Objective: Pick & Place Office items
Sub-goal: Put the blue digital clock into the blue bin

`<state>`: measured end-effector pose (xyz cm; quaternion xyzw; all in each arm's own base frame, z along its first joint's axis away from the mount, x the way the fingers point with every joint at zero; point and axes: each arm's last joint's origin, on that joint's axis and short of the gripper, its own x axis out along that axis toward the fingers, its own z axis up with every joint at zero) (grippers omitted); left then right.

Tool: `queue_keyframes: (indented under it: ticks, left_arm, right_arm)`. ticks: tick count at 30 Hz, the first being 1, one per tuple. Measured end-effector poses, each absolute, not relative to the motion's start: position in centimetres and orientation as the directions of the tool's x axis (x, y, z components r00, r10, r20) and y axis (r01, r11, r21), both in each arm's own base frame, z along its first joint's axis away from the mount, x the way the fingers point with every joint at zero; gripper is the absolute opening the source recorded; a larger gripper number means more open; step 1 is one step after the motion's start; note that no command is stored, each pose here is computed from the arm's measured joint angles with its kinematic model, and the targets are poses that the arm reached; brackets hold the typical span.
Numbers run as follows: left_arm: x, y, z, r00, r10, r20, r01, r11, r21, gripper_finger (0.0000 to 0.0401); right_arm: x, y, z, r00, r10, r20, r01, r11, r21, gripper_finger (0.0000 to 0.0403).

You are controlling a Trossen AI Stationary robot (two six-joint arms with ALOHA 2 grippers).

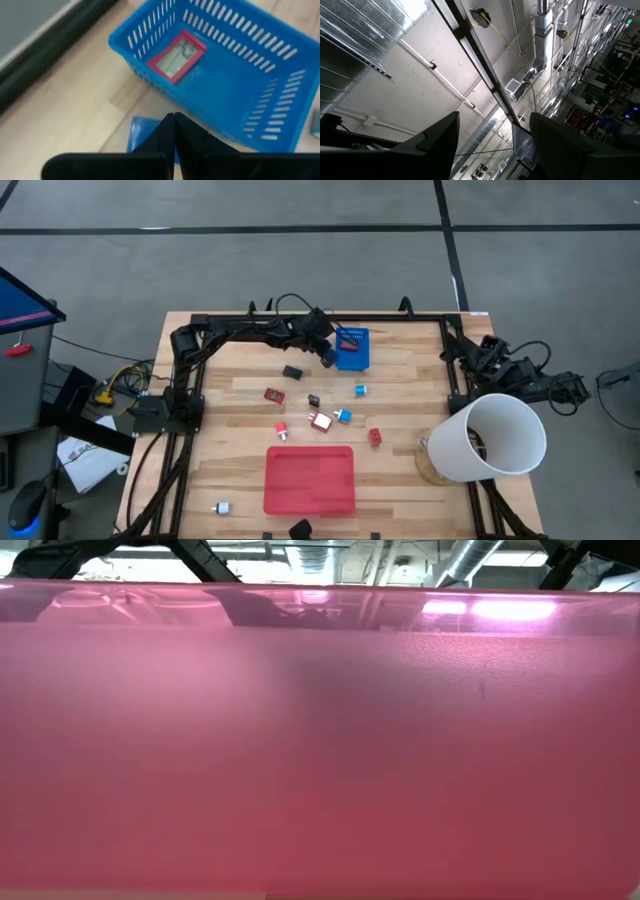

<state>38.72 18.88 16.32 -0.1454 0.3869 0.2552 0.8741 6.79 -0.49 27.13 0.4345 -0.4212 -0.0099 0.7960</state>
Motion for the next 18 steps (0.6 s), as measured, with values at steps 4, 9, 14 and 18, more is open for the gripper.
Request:
queue_keyframes:
  ticks: [4,9,14,18]
  left_arm:
    - [38.8,19.3,15.2,0.509,0.324,-0.797,-0.566,0.824,-0.026,0.0000]
    - [39.4,18.8,15.1,0.445,0.345,-0.827,-0.539,0.840,0.061,0.0000]
    - [39.4,18.9,14.9,0.424,0.338,-0.840,-0.529,0.845,0.073,0.0000]
    - [39.3,19.1,15.0,0.418,0.339,-0.843,-0.534,0.842,0.073,0.0000]
  right_arm:
    - [6.8,-0.5,27.1,0.645,-0.379,0.663,-0.352,0.623,0.699,0.0235]
    - [6.8,-0.5,27.1,0.647,-0.377,0.663,-0.350,0.625,0.698,0.0235]
    - [6.8,-0.4,27.1,0.650,-0.370,0.663,-0.355,0.624,0.697,0.0235]
    - [6.8,-0.3,27.1,0.657,-0.359,0.663,-0.359,0.624,0.694,0.0235]
